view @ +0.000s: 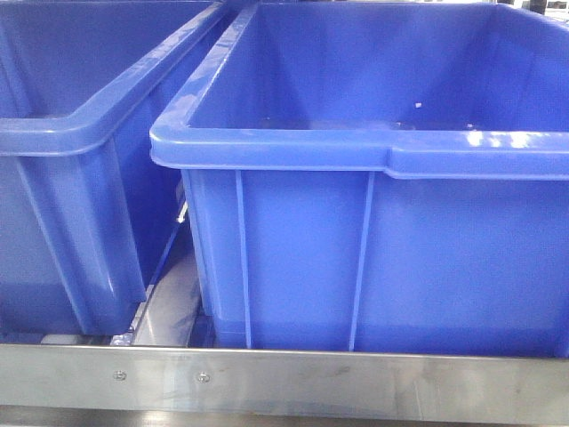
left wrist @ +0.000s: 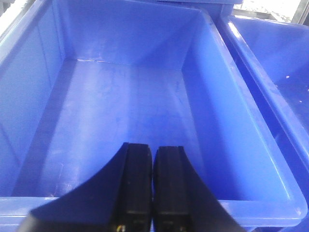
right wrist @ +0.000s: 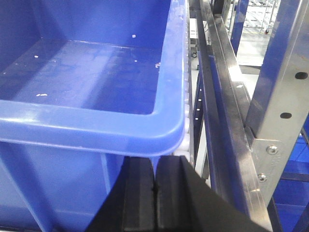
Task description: Sort and place red and blue blocks on shelf
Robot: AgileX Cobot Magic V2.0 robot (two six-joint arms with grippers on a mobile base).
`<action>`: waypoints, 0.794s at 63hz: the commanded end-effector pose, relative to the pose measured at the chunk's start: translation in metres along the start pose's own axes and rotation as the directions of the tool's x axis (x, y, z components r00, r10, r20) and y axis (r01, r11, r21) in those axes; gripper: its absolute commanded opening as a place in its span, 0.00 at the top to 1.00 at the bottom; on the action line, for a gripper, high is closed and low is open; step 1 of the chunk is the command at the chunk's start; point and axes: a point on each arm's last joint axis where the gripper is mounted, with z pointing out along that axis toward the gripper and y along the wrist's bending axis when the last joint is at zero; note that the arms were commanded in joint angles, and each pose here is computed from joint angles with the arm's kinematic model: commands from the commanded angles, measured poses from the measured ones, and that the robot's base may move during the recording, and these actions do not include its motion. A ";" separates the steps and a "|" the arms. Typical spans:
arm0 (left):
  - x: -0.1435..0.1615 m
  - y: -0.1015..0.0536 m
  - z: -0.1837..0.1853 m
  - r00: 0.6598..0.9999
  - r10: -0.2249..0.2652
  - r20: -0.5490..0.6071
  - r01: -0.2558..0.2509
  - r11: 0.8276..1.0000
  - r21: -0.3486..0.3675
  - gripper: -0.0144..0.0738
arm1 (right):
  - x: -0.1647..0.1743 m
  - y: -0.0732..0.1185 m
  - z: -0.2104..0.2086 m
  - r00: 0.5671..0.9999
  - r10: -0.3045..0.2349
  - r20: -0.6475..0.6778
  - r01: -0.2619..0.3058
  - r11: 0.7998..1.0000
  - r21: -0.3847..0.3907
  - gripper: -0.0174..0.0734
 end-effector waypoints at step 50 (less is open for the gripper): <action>0.053 0.015 -0.008 0.954 -0.082 0.288 0.094 0.995 -0.027 0.68 | -0.016 0.002 -0.004 0.991 -0.019 0.130 0.021 1.000 -0.012 0.73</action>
